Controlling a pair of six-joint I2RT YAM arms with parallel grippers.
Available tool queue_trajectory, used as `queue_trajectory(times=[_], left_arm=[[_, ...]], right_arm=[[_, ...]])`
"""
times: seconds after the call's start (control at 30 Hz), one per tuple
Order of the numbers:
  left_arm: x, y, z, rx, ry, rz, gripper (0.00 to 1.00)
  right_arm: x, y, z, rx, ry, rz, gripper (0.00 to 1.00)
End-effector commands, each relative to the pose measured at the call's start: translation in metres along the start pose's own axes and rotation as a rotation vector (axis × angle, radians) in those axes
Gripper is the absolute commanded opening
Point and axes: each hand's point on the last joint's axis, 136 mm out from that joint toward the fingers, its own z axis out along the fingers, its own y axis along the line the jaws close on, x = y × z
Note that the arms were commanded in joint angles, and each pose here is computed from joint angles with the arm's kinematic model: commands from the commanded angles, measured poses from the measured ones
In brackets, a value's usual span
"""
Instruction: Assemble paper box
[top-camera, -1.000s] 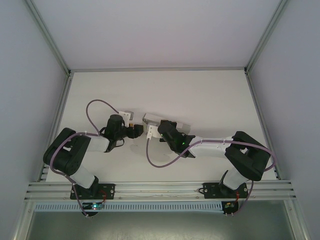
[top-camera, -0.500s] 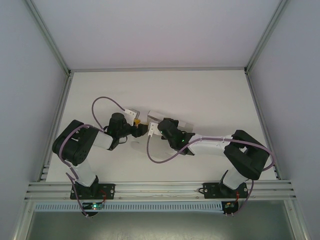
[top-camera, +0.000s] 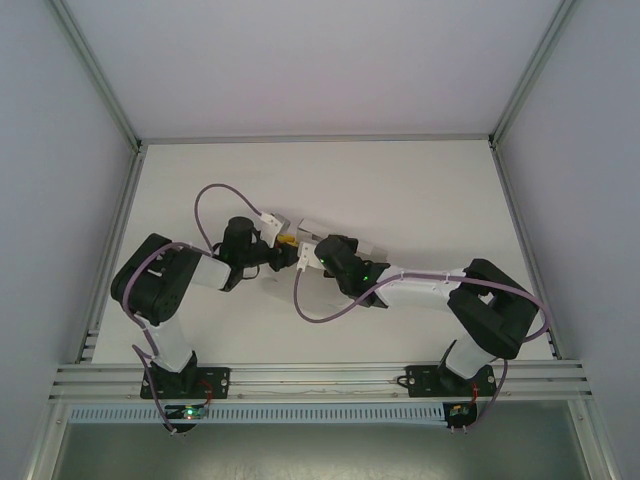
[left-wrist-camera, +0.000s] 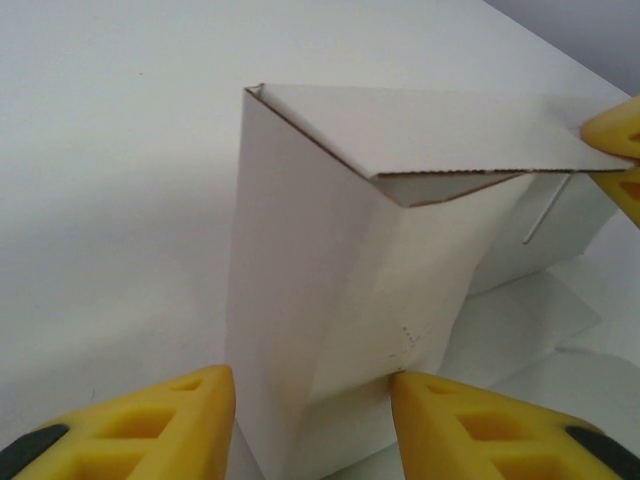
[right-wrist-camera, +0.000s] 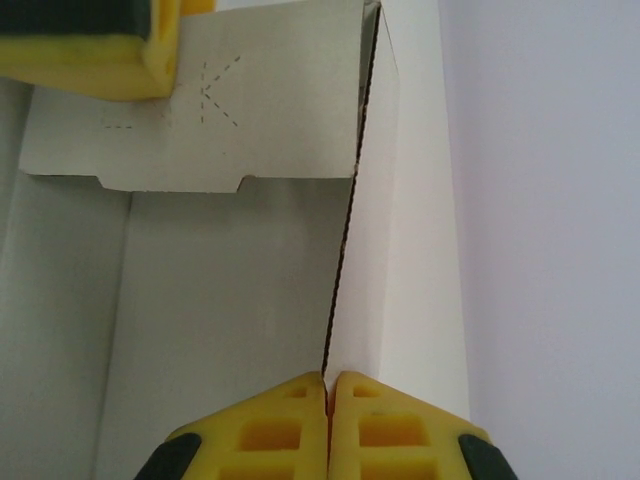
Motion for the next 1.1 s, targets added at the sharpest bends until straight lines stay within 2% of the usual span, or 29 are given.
queue_trajectory(times=[0.0,0.1,0.27,0.4,0.67,0.87,0.97,1.07], left_arm=[[-0.015,-0.012,0.012,0.06,-0.021,0.053,0.46],[-0.017,-0.012,0.015,0.076,-0.018,0.062,0.44],[-0.025,-0.033,0.021,0.234,-0.012,0.073,0.42],[-0.026,-0.037,0.024,0.277,0.006,0.096,0.34],[-0.025,-0.042,0.028,0.334,0.041,0.084,0.31],[0.003,-0.037,0.03,0.287,0.129,-0.013,0.32],[0.015,-0.044,0.026,0.284,0.16,-0.02,0.33],[0.018,-0.046,0.025,0.259,0.191,-0.014,0.34]], right_arm=[[0.038,0.104,-0.008,-0.387,0.065,-0.156,0.0],[0.038,0.108,-0.009,-0.406,0.056,-0.155,0.0],[0.036,0.112,-0.008,-0.428,0.05,-0.162,0.0],[0.035,0.112,-0.008,-0.431,0.045,-0.163,0.0],[0.032,0.108,-0.003,-0.413,0.035,-0.164,0.0],[0.026,0.079,0.002,-0.265,0.018,-0.137,0.0],[0.016,0.055,0.0,-0.166,-0.026,-0.12,0.0],[0.003,0.041,-0.006,-0.144,-0.072,-0.108,0.0]])
